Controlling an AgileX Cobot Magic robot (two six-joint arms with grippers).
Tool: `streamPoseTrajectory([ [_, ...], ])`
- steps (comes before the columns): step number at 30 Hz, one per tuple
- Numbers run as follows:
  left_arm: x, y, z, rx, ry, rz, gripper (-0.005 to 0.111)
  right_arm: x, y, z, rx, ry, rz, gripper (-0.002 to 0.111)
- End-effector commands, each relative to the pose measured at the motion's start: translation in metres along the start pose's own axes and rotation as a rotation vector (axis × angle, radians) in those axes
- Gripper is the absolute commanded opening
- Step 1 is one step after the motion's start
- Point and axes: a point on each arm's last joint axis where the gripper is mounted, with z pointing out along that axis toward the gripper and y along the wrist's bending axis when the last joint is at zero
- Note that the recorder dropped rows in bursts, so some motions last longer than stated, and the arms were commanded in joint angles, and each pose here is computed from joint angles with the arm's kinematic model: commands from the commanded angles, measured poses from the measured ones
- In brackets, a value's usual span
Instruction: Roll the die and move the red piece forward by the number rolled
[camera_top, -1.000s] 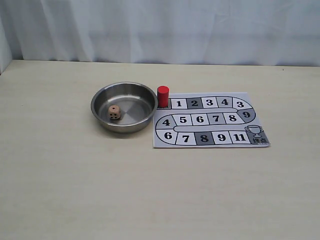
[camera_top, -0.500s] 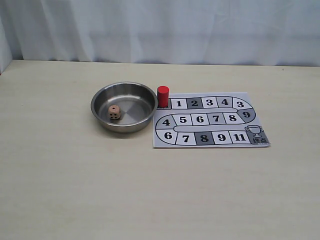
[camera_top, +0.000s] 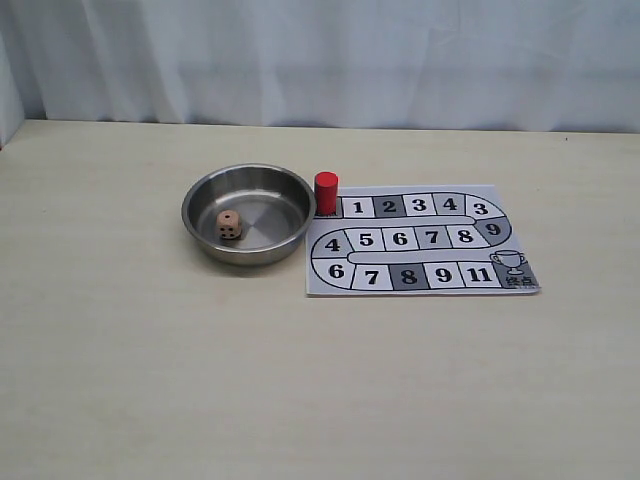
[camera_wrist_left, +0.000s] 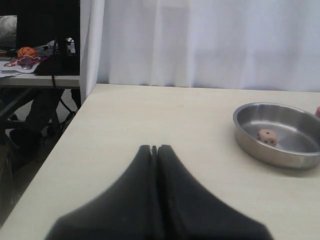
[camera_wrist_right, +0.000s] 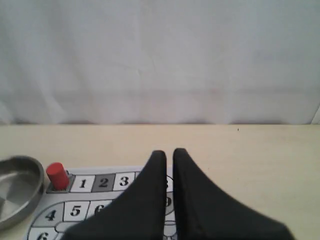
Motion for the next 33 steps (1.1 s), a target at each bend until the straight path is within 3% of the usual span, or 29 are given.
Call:
streamPoseTrajectory([
  [1, -0.001, 0.000, 0.000, 0.003, -0.011, -0.006, 0.000, 0.000, -0.001, 0.035, -0.028, 0.129, -0.076, 0.015],
  [7, -0.001, 0.000, 0.000, 0.003, -0.011, -0.006, 0.000, 0.005, 0.011, 0.079, -0.214, 0.288, -0.094, 0.048],
  [11, 0.000, 0.000, 0.000, 0.003, -0.011, -0.006, 0.000, 0.009, 0.023, 0.107, -0.377, 0.420, -0.089, 0.049],
  [16, 0.000, 0.000, 0.000, 0.003, -0.011, -0.006, 0.000, 0.015, 0.052, 0.140, -0.447, 0.497, -0.198, 0.049],
  [19, 0.000, 0.000, 0.000, 0.003, -0.011, -0.006, 0.000, 0.019, 0.078, 0.158, -0.474, 0.518, -0.205, 0.049],
  [22, 0.000, 0.000, 0.000, 0.003, -0.011, -0.006, 0.000, 0.023, 0.121, 0.183, -0.521, 0.562, -0.276, 0.049],
  [25, 0.000, 0.000, 0.000, 0.003, -0.011, -0.006, 0.000, 0.028, 0.142, 0.200, -0.525, 0.606, -0.293, 0.057],
  [26, 0.000, 0.000, 0.000, 0.003, -0.011, -0.006, 0.000, 0.033, 0.158, 0.212, -0.537, 0.624, -0.283, 0.065],
  [33, 0.000, 0.000, 0.000, 0.003, -0.011, -0.006, 0.000, 0.056, 0.225, 0.255, -0.579, 0.669, -0.274, 0.064],
])
